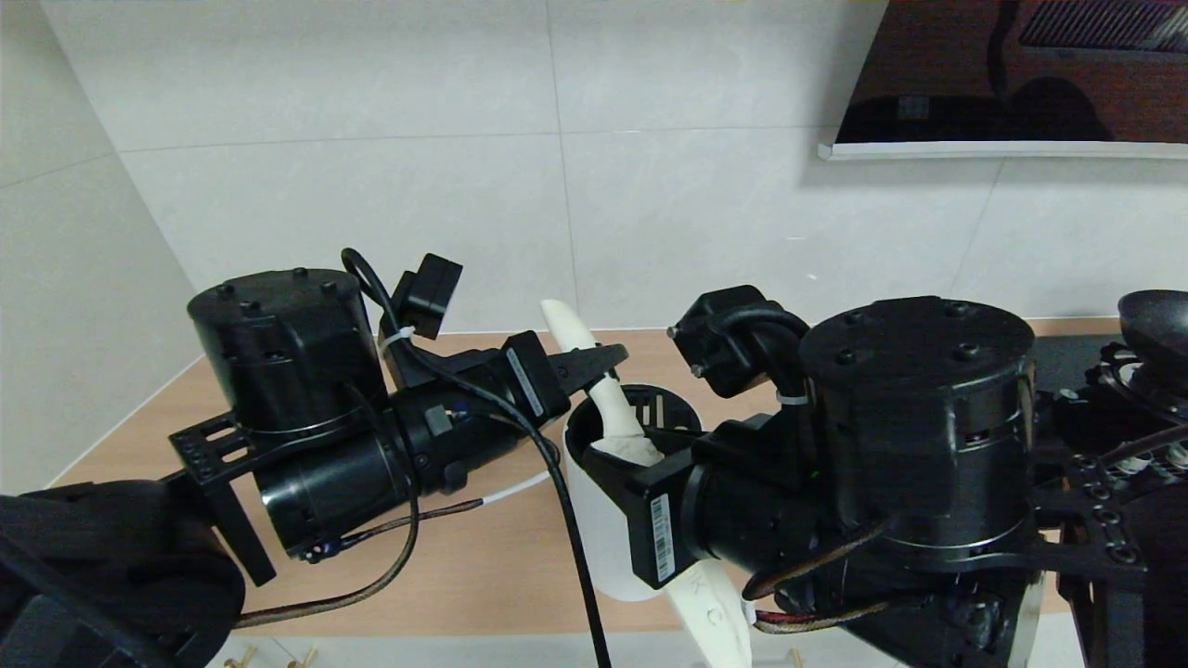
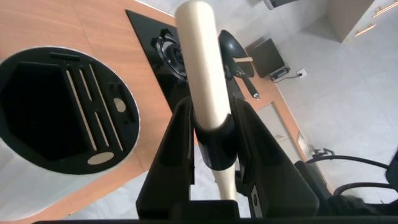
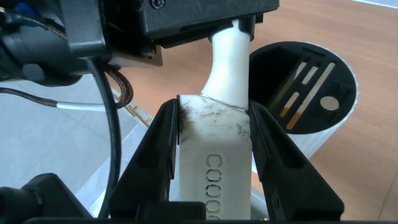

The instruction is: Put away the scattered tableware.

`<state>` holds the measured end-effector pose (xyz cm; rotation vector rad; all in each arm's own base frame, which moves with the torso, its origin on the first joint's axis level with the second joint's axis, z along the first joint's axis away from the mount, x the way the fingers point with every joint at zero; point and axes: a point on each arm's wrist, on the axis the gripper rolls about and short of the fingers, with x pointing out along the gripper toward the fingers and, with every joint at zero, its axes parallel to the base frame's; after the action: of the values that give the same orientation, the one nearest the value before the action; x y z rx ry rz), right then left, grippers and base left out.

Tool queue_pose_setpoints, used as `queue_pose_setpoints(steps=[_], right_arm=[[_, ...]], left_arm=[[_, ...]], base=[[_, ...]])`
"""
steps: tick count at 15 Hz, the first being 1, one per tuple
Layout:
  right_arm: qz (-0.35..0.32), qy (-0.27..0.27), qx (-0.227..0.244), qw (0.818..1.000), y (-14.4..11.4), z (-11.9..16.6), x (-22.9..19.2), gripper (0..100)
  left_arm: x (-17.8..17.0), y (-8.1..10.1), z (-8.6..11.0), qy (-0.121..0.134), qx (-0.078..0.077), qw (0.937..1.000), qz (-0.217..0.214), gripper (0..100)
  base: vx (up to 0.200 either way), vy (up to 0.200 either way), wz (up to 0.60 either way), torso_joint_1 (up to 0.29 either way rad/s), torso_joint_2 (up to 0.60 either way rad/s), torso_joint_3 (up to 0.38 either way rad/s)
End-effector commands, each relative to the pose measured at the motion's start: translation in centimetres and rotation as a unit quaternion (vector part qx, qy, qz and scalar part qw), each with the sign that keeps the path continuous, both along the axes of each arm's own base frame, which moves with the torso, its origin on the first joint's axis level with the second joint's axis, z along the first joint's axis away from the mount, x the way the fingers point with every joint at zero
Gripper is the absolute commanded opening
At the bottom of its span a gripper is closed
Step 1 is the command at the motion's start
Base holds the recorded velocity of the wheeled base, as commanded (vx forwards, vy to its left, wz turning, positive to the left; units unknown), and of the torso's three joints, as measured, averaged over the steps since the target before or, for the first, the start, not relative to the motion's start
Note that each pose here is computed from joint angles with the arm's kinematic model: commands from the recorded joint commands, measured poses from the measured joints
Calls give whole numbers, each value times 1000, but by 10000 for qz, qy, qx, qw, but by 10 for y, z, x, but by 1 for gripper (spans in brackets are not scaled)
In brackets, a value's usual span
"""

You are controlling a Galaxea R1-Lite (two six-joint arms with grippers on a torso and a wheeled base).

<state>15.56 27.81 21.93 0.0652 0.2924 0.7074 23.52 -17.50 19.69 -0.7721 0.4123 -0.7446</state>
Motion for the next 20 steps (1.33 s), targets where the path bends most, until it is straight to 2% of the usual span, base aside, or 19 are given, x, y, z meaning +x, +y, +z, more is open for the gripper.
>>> queue_pose_setpoints(steps=[1, 7, 8, 9, 12, 16, 17, 18, 19, 20], right_arm=[[2, -3, 4, 10000, 0, 0, 0, 0], [9, 6, -9, 10000, 0, 0, 0, 0], [8, 4, 10, 10000, 0, 0, 0, 100], [15, 4, 19, 10000, -1, 1, 0, 100], [22, -29, 88, 10000, -6, 6, -2, 100], [-177, -63, 81, 9998, -21, 9, 5, 100], [-264, -114, 76, 9996, -26, 11, 10, 100], [-392, -203, 70, 9990, -34, 16, 15, 100], [-499, -248, 80, 9984, -41, 19, 20, 100], [-619, -287, 197, 9975, -56, 26, 32, 100]], left_arm=[[-1, 1, 2, -21, -18, 10000, 2, 0], [-4, 0, 4, -53, -51, 10000, -43, 0], [-9, -4, 6, -89, -68, 9999, -128, 0], [-13, -7, 9, -132, -80, 9997, -167, 0], [-14, -8, 13, -362, 45, 9993, 44, 0], [-13, -5, 21, -464, -21, 9988, 185, 0], [-14, 1, 30, -564, -89, 9980, 264, 0], [-14, 7, 38, -609, -70, 9973, 402, 0], [-14, 11, 45, -651, -18, 9963, 561, 0], [-17, 17, 58, -640, 187, 9936, 910, 0]], base=[[0, 0, 0, 0, 0, 0], [0, 0, 0, 0, 0, 0], [0, 0, 0, 0, 0, 0], [0, 0, 0, 0, 0, 0], [0, 0, 0, 0, 0, 0], [0, 0, 0, 0, 0, 0], [0, 0, 0, 0, 0, 0], [0, 0, 0, 0, 0, 0], [0, 0, 0, 0, 0, 0], [0, 0, 0, 0, 0, 0]])
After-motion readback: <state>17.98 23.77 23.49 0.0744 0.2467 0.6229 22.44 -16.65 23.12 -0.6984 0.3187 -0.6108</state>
